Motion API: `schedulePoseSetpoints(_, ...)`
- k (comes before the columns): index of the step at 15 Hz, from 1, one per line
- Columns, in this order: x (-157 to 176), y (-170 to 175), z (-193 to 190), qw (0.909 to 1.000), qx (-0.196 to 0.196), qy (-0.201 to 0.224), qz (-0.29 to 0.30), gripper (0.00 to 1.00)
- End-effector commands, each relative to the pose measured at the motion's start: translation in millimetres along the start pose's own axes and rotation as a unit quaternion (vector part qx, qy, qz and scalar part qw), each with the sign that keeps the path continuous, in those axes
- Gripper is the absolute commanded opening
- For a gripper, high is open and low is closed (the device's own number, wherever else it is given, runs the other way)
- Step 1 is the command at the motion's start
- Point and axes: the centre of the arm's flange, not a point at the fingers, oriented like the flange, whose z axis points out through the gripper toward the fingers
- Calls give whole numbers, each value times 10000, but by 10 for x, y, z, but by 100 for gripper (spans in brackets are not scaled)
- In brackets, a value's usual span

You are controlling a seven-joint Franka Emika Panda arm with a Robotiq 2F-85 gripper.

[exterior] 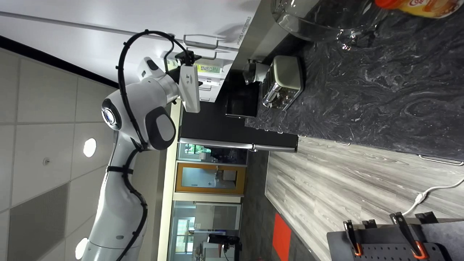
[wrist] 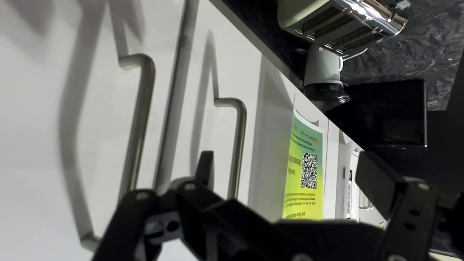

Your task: Open the left cabinet door

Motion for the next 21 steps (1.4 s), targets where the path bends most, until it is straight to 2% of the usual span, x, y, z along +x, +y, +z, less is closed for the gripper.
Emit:
schedulePoseSetpoints(1,114,133,12,10000,-40,21,-23,100)
schedulePoseSetpoints(5,153,188,81,9995,-70,298,-18,100)
schedulePoseSetpoints(10,214,193,340,9982,67,596,37,100)
schedulePoseSetpoints(15,201,141,609,9982,301,492,136,100)
schedulePoseSetpoints(18,210,-33,602,9972,590,428,158,100)
schedulePoseSetpoints(21,211,-227,542,9975,571,376,186,100)
